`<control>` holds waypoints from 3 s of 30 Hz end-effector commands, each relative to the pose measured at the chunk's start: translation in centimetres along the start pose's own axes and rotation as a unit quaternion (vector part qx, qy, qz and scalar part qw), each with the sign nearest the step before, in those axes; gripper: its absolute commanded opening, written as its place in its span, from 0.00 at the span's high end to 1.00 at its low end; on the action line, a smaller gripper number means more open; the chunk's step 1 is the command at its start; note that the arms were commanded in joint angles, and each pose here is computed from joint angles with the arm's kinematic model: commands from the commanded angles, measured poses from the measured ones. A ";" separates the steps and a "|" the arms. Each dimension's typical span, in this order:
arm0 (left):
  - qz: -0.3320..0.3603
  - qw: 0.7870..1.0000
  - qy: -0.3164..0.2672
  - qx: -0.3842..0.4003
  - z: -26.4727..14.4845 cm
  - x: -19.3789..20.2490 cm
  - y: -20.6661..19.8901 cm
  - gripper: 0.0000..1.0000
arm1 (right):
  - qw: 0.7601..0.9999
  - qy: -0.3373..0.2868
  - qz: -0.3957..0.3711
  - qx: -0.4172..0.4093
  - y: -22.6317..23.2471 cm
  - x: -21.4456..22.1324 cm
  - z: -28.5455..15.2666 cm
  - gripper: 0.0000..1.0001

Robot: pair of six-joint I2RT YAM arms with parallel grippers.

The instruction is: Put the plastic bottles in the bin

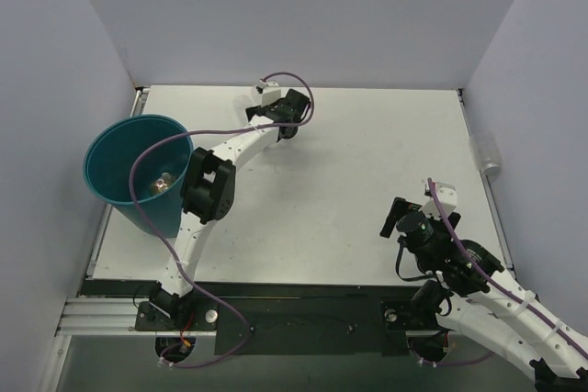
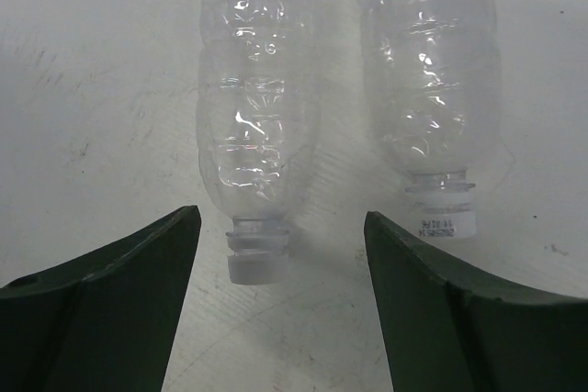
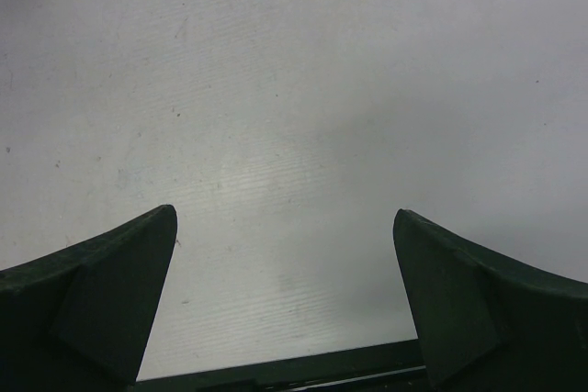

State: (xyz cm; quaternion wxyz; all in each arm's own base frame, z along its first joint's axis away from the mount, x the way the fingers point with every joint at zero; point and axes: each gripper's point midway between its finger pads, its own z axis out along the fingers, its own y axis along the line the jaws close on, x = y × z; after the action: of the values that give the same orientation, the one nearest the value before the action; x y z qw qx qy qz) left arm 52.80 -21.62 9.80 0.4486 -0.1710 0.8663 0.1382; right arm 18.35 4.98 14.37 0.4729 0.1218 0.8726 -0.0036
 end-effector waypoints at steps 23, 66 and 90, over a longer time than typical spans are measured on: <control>-0.056 0.997 -0.010 -0.042 1.5 -0.7 4.2 0.74 | 1.000 -0.004 -0.004 0.014 -0.5 -0.3 -0.2 0.02; -0.087 0.984 -0.151 -0.028 -22.2 -8.6 34.0 0.14 | 1.000 0.010 -0.020 -0.018 2.4 0.1 0.9 0.02; 0.272 0.950 -0.048 0.148 -9.0 -6.7 -0.5 0.09 | 1.000 -0.022 0.010 -0.012 1.8 -2.8 -0.9 0.03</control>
State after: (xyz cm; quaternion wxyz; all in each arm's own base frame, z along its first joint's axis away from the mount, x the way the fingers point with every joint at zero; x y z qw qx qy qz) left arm 47.09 -23.21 21.48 0.4684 0.1140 0.8630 0.1509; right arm 19.46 7.22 15.82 0.4792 0.1139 0.8700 0.0237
